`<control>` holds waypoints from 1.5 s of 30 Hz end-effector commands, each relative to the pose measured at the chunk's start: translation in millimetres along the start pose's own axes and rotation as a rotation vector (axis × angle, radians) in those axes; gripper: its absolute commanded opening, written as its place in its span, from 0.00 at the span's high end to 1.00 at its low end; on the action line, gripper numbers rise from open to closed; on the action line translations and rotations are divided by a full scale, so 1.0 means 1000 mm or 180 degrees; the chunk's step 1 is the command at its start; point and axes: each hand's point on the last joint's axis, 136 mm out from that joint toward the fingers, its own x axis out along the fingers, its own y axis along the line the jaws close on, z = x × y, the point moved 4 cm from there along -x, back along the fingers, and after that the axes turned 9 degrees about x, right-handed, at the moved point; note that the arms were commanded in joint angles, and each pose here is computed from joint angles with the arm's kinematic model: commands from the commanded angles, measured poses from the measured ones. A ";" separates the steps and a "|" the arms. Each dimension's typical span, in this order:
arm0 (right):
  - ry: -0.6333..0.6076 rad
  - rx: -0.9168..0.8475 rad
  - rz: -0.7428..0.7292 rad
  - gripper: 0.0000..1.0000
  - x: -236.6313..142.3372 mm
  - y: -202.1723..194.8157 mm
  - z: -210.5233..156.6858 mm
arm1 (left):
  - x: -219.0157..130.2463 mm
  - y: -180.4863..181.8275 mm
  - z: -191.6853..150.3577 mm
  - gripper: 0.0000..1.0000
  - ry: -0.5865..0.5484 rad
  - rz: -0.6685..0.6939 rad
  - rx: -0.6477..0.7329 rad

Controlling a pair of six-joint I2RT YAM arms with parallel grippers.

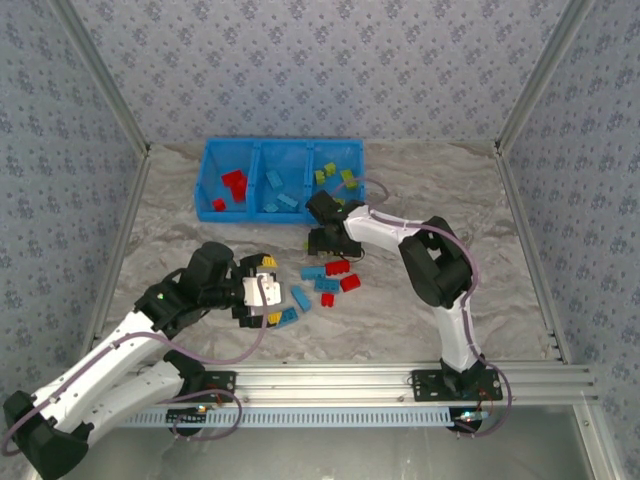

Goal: Sort the legos into containers by color

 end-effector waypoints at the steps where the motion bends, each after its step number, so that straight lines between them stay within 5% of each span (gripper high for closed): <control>1: -0.0015 0.0077 -0.0047 0.14 0.010 -0.001 0.005 | 0.000 -0.005 0.003 0.01 -0.0088 -0.0065 0.0075; 14: -0.0208 0.0003 -0.0016 0.48 -0.014 -0.014 -0.001 | -0.001 -0.007 0.005 0.01 -0.0168 -0.0086 0.0105; 20: -0.0633 -0.0050 0.0081 0.48 -0.080 -0.024 0.001 | -0.003 -0.003 0.008 0.01 -0.0244 0.0013 0.0118; 26: -0.1325 -0.0412 0.0272 0.46 -0.143 -0.003 0.043 | -0.003 0.005 0.006 0.01 -0.0301 0.0220 0.0125; 35: -0.1244 -0.0484 0.0516 0.43 -0.105 0.028 0.148 | 0.001 0.007 -0.002 0.01 -0.0207 0.0277 0.0058; 40: -0.1205 -0.0479 0.0530 0.22 -0.095 0.034 0.177 | 0.004 0.007 -0.006 0.01 -0.0153 0.0287 0.0035; 45: -0.1314 -0.0529 0.0435 0.15 -0.119 0.028 0.182 | 0.007 0.007 -0.008 0.01 -0.0119 0.0268 0.0018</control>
